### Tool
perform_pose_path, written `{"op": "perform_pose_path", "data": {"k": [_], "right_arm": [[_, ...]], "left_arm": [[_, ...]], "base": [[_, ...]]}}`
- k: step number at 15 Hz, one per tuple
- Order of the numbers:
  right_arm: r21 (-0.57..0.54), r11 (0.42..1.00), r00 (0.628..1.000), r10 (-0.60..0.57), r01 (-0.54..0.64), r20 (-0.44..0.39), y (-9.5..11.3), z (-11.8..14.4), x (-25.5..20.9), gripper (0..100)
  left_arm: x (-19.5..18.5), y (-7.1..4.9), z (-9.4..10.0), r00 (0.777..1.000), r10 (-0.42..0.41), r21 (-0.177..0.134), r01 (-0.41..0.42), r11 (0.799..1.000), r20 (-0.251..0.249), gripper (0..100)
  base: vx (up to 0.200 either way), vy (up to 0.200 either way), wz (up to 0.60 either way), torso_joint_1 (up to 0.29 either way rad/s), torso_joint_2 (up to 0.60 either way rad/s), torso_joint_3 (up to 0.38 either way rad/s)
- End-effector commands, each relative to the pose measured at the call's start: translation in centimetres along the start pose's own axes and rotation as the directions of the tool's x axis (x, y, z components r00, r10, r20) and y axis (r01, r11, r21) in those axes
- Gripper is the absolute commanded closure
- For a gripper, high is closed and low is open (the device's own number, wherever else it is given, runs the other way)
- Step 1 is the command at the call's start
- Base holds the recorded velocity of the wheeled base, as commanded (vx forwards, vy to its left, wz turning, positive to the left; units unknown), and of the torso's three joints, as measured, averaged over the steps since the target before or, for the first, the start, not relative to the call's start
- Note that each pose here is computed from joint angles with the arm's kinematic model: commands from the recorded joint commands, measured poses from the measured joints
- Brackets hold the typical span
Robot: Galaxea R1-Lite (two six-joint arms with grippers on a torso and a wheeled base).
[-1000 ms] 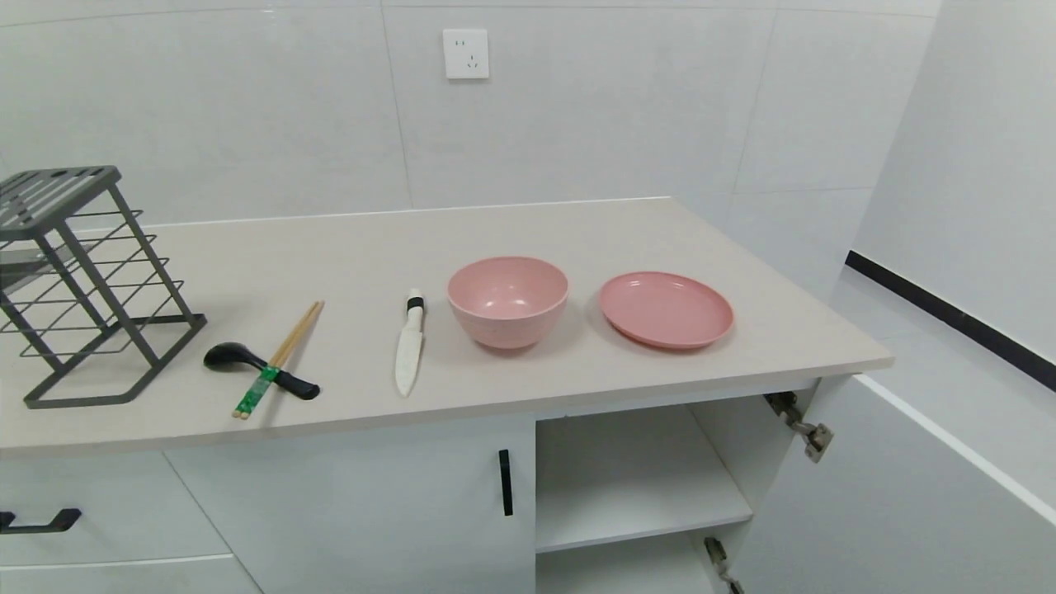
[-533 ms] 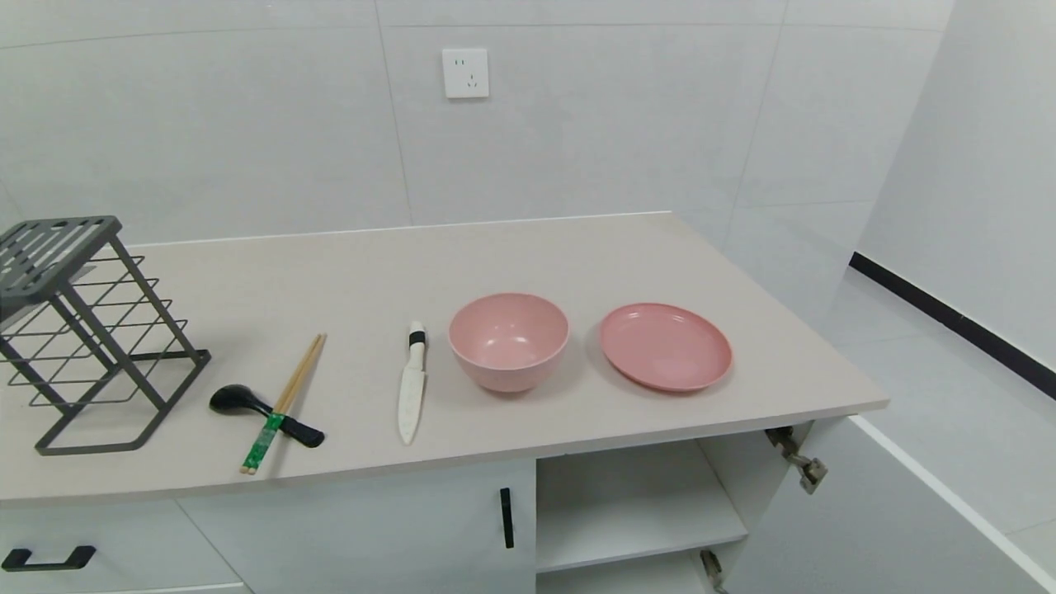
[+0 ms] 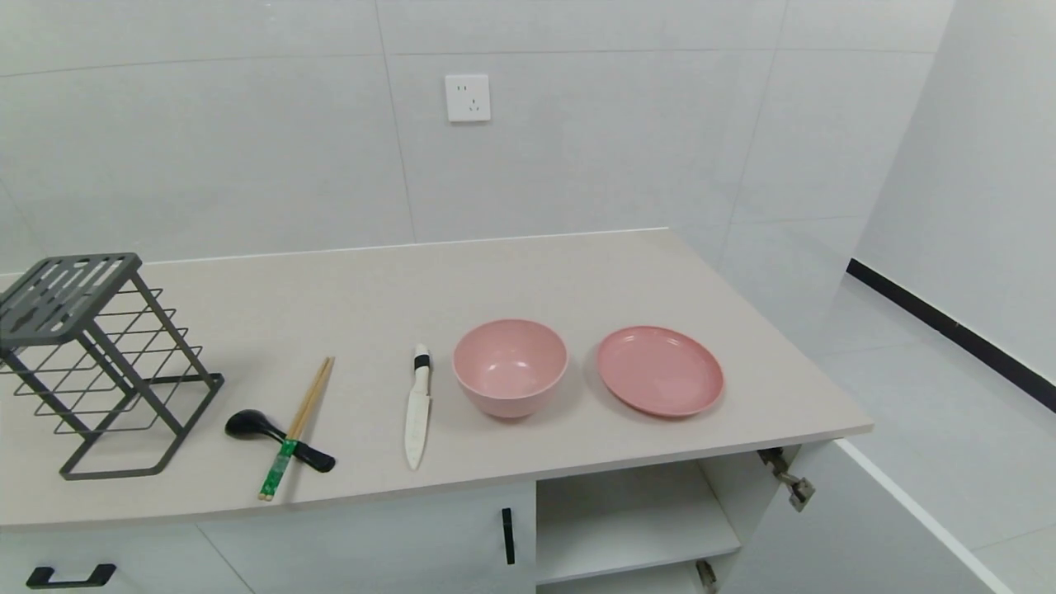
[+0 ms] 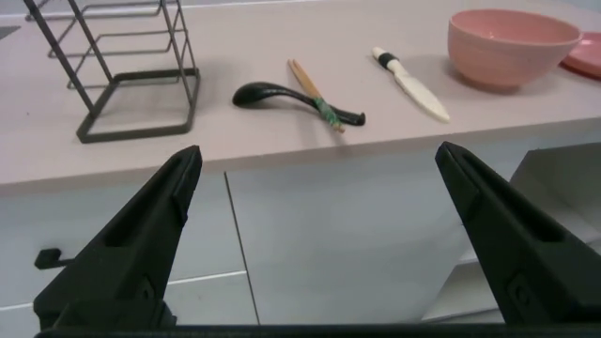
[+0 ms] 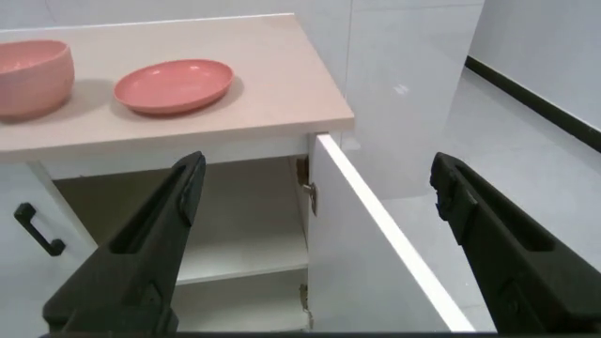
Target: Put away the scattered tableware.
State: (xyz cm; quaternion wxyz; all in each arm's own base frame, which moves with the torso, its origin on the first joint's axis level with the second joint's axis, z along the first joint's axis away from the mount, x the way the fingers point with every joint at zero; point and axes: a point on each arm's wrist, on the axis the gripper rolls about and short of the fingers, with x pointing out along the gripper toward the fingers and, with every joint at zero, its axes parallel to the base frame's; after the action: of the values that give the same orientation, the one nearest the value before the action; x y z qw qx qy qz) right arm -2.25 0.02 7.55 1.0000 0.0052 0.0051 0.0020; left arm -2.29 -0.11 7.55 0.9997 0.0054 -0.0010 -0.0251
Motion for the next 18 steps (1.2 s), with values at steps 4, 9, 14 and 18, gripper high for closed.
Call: {"op": "perform_pose_path", "data": {"k": [4, 9, 14, 18], "right_arm": [[0.0, 1.0, 1.0, 0.001, -0.001, -0.002, 0.0, -0.01, 0.01, 0], [0.0, 1.0, 1.0, 0.001, -0.001, -0.002, 0.0, -0.01, 0.01, 0], [0.0, 1.0, 1.0, 0.001, -0.001, -0.002, 0.0, -0.01, 0.01, 0], [0.0, 1.0, 1.0, 0.001, -0.001, -0.002, 0.0, -0.01, 0.01, 0]], "left_arm": [[0.01, -0.01, -0.01, 1.0, 0.0, 0.0, 0.0, 1.0, -0.002, 0], [0.01, 0.0, -0.01, 1.0, 0.0, 0.001, 0.0, 1.0, -0.002, 0], [0.02, 0.0, 0.01, 1.0, 0.001, 0.001, -0.001, 1.0, -0.002, 0], [0.01, 0.0, 0.01, 1.0, 0.001, 0.001, -0.001, 1.0, 0.0, 0]], "base": [[0.1, 0.0, 0.0, 0.282, -0.55, -0.266], [0.04, 0.0, 0.0, 0.077, -0.13, -0.061], [0.0, 0.0, 0.0, 0.0, 0.0, 0.0], [0.0, 0.0, 0.0, 0.0, 0.0, 0.0]]}}
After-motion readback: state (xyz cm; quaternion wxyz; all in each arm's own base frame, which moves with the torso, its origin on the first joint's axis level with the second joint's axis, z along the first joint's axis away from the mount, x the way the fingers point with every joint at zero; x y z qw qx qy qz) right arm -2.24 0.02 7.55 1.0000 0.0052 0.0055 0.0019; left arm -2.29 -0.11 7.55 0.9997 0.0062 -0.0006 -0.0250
